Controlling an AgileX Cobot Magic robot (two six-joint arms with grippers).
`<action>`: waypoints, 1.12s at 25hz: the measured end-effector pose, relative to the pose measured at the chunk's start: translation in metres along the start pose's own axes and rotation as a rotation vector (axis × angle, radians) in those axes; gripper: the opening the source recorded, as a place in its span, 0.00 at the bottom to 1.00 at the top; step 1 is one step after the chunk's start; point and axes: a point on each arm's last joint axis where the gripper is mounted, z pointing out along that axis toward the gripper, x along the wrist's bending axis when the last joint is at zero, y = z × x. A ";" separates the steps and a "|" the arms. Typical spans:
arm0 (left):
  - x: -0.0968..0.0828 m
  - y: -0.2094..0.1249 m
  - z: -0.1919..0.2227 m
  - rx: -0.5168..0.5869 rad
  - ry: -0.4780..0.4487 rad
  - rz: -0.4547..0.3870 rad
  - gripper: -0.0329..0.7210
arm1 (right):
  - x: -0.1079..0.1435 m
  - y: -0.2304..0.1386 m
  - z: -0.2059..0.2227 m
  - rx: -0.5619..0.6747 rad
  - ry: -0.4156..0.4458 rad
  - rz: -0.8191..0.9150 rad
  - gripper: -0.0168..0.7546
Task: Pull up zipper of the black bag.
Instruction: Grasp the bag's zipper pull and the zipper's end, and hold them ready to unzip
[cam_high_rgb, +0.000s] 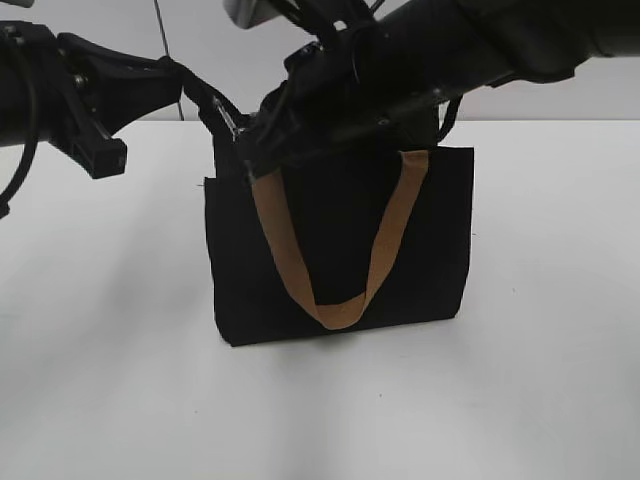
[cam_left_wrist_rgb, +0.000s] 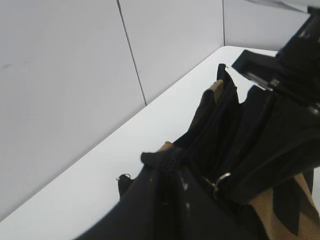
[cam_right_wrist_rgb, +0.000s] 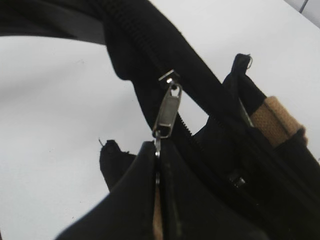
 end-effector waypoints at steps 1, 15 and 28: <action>0.000 0.000 0.000 0.000 0.000 0.000 0.09 | -0.003 -0.001 -0.002 0.007 0.003 0.023 0.02; 0.000 0.005 -0.005 -0.011 0.013 0.016 0.09 | -0.045 -0.008 -0.033 0.022 -0.017 0.187 0.02; 0.002 0.020 -0.027 -0.008 0.107 0.066 0.09 | -0.044 -0.010 -0.033 0.038 -0.006 0.192 0.02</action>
